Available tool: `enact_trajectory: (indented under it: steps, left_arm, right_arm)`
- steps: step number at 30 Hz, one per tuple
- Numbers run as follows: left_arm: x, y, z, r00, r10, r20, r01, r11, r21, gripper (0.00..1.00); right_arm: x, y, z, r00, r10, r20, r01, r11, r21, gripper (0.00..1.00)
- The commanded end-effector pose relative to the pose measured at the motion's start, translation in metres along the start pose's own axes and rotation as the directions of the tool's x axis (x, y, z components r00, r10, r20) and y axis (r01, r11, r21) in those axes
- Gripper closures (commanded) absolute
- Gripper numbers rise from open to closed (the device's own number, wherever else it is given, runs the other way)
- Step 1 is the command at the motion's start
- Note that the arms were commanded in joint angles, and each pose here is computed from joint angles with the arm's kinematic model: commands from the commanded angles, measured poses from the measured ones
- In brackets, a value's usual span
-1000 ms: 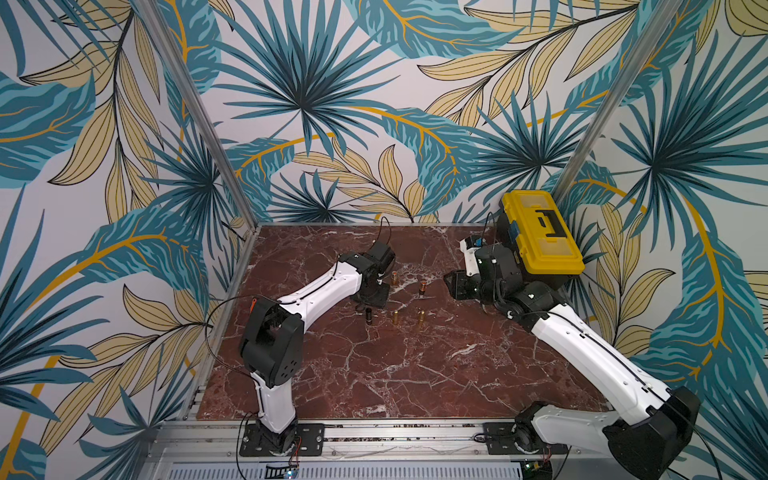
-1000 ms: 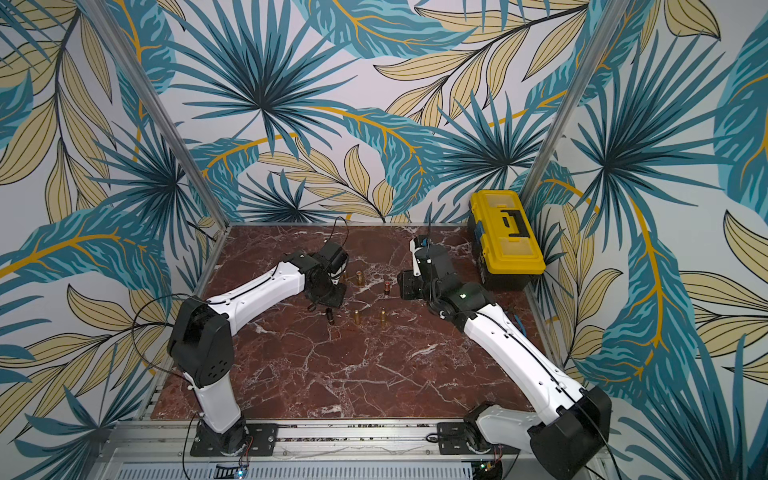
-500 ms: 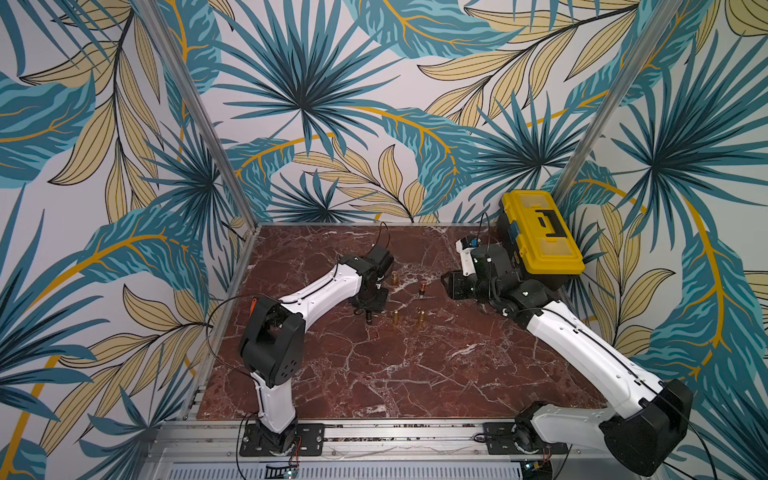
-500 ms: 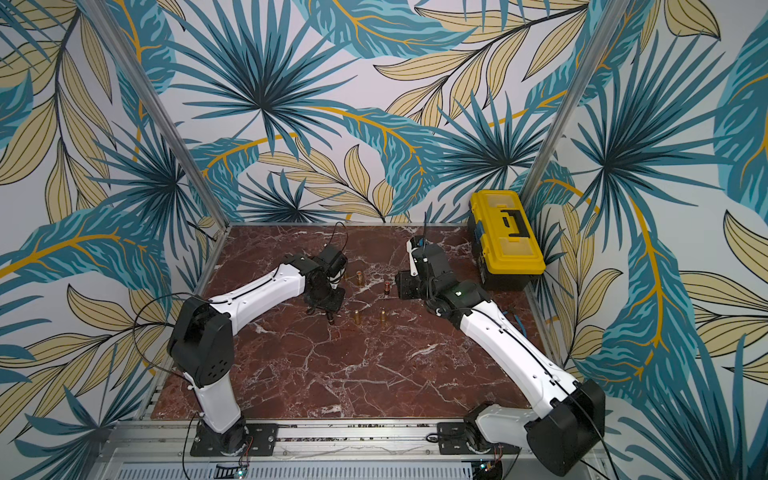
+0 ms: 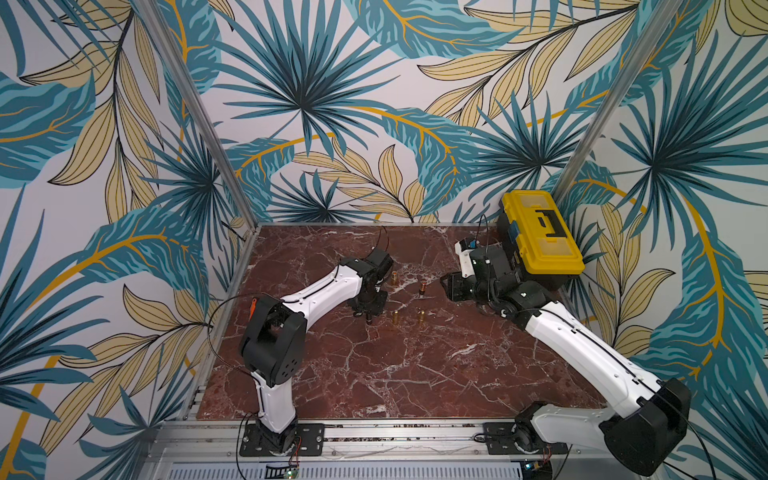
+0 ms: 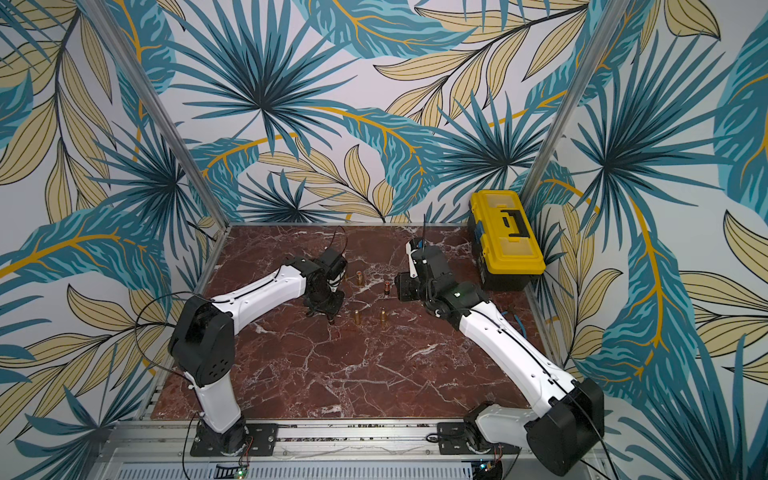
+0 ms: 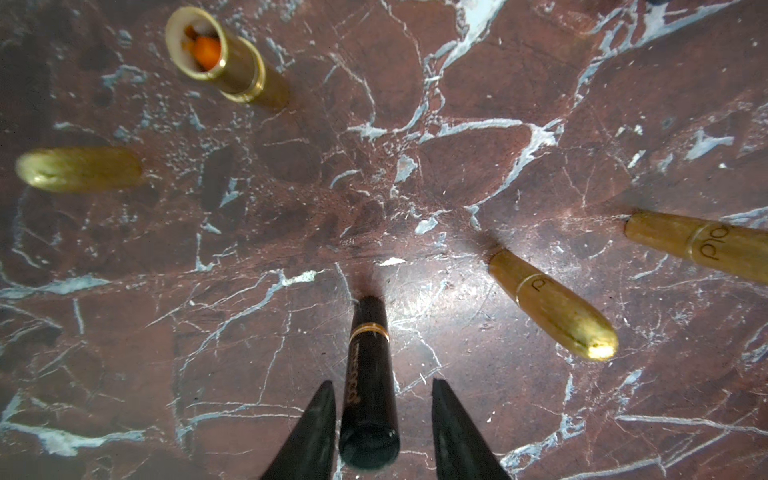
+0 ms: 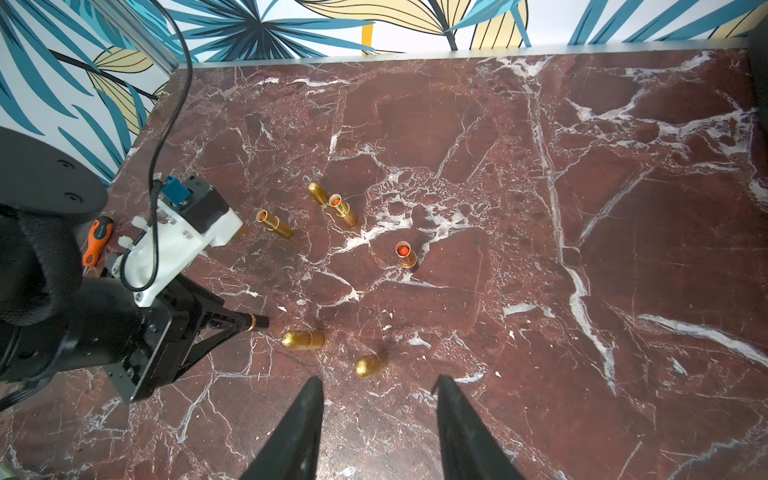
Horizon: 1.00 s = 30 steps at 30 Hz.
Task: Open the lipstick cap
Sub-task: Pick up the lipstick at the center of the board.
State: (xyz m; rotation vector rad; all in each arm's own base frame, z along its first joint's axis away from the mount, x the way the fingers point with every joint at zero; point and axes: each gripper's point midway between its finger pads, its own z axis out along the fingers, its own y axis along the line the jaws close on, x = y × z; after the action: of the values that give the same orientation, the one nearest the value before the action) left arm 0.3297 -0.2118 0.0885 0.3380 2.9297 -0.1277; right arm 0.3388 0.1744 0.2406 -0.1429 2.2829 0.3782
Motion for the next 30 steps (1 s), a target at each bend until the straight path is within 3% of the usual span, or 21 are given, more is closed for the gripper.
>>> enact_trajectory:
  steps: [1, 5, 16, 21, 25, 30]
  left_arm:
    - [0.008, 0.005, 0.008, 0.999, -0.007, -0.038, 0.006, 1.0, -0.011, 0.64]
    - [0.01, 0.005, 0.01, 0.999, -0.009, -0.047, 0.008, 1.0, -0.011, 0.66]
    - [0.013, 0.006, 0.007, 0.999, -0.009, -0.049, 0.009, 1.0, -0.014, 0.82]
    - [0.013, 0.009, -0.001, 0.999, -0.007, -0.033, 0.007, 1.0, -0.021, 0.84]
    - [0.011, 0.005, -0.026, 1.0, -0.021, 0.011, 0.021, 1.0, 0.013, 0.86]
    - [0.015, -0.009, -0.083, 0.994, -0.062, 0.094, 0.048, 0.989, 0.142, 0.86]
  right_arm:
    - [0.01, -0.001, 0.007, 1.0, -0.011, -0.021, 0.011, 1.0, -0.003, 0.54]
    - [0.012, -0.001, 0.007, 1.0, -0.01, -0.024, 0.01, 1.0, -0.003, 0.54]
    - [0.015, 0.002, 0.011, 0.999, -0.012, -0.038, 0.011, 1.0, -0.02, 0.54]
    - [0.019, 0.011, 0.013, 0.998, -0.023, -0.057, 0.019, 0.997, -0.075, 0.54]
    - [0.027, 0.035, 0.012, 0.994, -0.071, -0.086, 0.052, 0.977, -0.206, 0.54]
    - [0.044, 0.087, -0.002, 0.963, -0.259, -0.079, 0.207, 0.892, -0.402, 0.53]
